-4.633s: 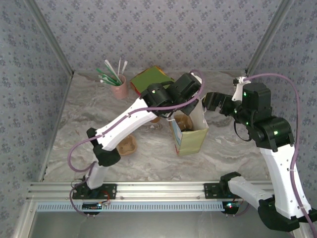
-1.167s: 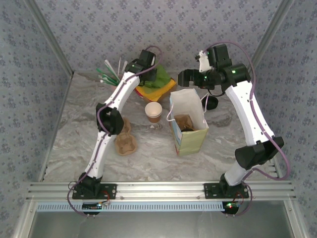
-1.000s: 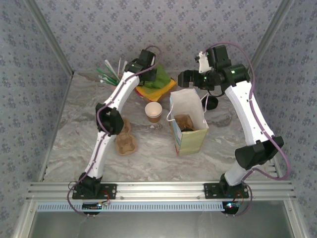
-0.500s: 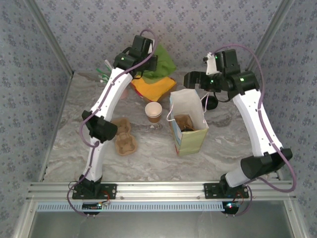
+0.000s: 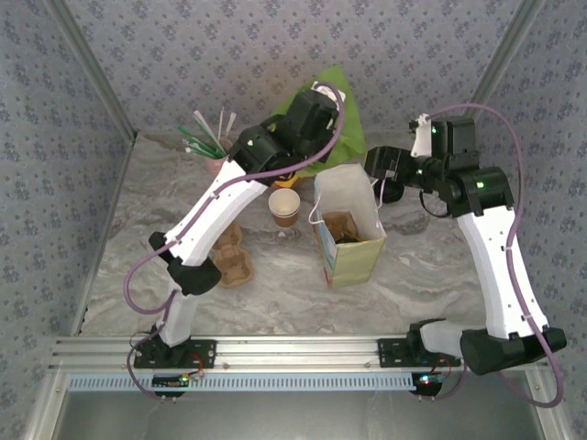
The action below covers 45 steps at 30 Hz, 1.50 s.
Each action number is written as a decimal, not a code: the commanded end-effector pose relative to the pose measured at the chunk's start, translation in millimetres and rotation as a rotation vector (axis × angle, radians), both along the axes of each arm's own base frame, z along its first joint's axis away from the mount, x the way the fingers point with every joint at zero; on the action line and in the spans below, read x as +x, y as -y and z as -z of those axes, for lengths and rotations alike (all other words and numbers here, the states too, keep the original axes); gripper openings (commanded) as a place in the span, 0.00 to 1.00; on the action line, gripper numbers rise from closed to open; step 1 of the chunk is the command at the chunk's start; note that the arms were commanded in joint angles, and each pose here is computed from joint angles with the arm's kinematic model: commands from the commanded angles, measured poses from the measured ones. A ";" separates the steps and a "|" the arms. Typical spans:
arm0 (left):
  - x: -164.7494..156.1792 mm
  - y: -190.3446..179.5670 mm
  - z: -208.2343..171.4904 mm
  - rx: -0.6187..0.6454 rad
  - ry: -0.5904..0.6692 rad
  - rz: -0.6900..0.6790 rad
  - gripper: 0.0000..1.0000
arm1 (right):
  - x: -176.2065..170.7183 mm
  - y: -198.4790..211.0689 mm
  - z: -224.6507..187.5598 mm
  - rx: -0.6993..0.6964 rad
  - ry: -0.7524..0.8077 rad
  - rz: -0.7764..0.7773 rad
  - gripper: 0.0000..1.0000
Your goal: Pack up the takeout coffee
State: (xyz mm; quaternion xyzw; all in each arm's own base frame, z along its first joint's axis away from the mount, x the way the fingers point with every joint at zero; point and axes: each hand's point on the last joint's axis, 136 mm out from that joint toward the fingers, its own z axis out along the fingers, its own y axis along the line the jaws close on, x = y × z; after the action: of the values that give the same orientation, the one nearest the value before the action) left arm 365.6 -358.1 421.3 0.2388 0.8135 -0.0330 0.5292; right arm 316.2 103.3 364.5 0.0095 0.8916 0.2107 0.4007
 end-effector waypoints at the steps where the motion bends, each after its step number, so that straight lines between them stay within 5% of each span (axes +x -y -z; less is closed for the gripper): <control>1: -17.2 -26.0 -20.2 0.087 0.071 -0.075 0.00 | -6.8 6.9 -5.2 0.013 0.024 0.033 1.00; 16: -68.2 -9.0 1.6 0.332 0.096 -0.042 0.00 | -33.3 49.9 4.8 -0.028 0.022 0.222 1.00; 28: -67.1 17.0 46.2 0.434 0.041 0.001 0.00 | -34.7 49.6 9.3 0.002 0.016 0.225 1.00; 45: -99.6 18.3 -46.4 0.190 0.217 0.032 0.00 | -29.8 48.9 10.4 0.025 0.020 0.227 1.00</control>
State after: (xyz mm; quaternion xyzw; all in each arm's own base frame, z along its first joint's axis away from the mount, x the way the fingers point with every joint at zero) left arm 278.5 -396.0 406.2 0.3460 0.7683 0.1010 0.5289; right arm 286.7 53.7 353.1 0.1084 0.8823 0.1647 0.4275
